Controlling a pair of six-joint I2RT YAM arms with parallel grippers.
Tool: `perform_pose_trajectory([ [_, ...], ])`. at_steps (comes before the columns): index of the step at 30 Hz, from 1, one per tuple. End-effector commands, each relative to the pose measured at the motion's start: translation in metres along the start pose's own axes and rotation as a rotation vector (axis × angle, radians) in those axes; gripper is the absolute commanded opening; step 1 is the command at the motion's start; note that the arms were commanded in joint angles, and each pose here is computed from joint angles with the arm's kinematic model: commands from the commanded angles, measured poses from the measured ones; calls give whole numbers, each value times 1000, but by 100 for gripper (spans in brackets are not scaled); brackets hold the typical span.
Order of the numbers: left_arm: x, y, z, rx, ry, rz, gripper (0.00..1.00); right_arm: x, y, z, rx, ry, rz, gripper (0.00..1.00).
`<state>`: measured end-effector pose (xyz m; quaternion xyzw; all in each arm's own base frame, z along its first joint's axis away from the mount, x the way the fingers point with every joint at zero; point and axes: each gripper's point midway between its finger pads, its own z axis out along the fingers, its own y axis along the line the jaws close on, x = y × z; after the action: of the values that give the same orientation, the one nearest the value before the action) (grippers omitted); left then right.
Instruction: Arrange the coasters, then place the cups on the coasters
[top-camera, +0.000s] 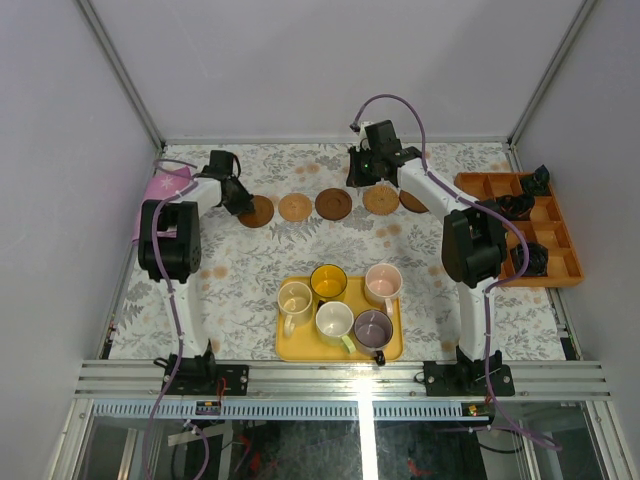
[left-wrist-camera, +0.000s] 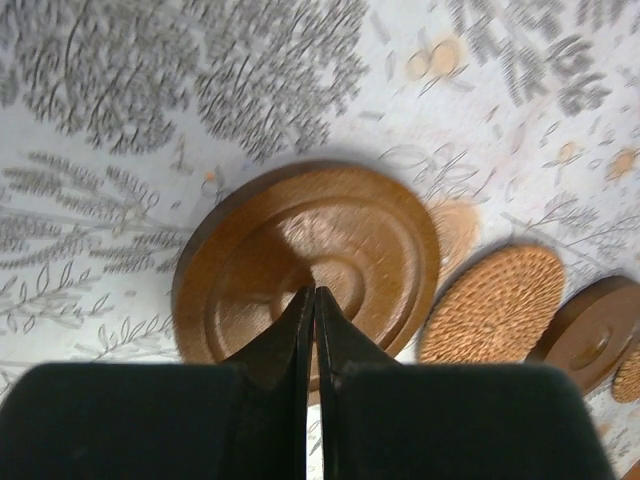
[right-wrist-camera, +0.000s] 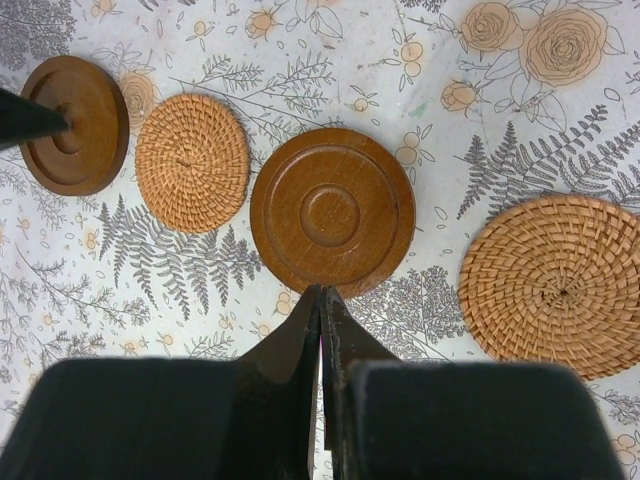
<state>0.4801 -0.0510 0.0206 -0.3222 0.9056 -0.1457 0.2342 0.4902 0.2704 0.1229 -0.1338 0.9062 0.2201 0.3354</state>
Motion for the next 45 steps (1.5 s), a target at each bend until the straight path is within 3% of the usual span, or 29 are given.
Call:
perform_pose_trajectory([
  [1,-33,-29,1,74,-81,16,1,-17,-5,-8,23,-38,-19,0],
  [14,-45,-57,-7,177,-85,30,1,14,1,28,-79,106,-12,0],
  [30,-49,-78,-44,283,-121,65,1,26,7,68,-176,150,16,0],
  [45,-42,-77,-37,290,-89,59,1,63,-4,69,-145,231,39,0],
])
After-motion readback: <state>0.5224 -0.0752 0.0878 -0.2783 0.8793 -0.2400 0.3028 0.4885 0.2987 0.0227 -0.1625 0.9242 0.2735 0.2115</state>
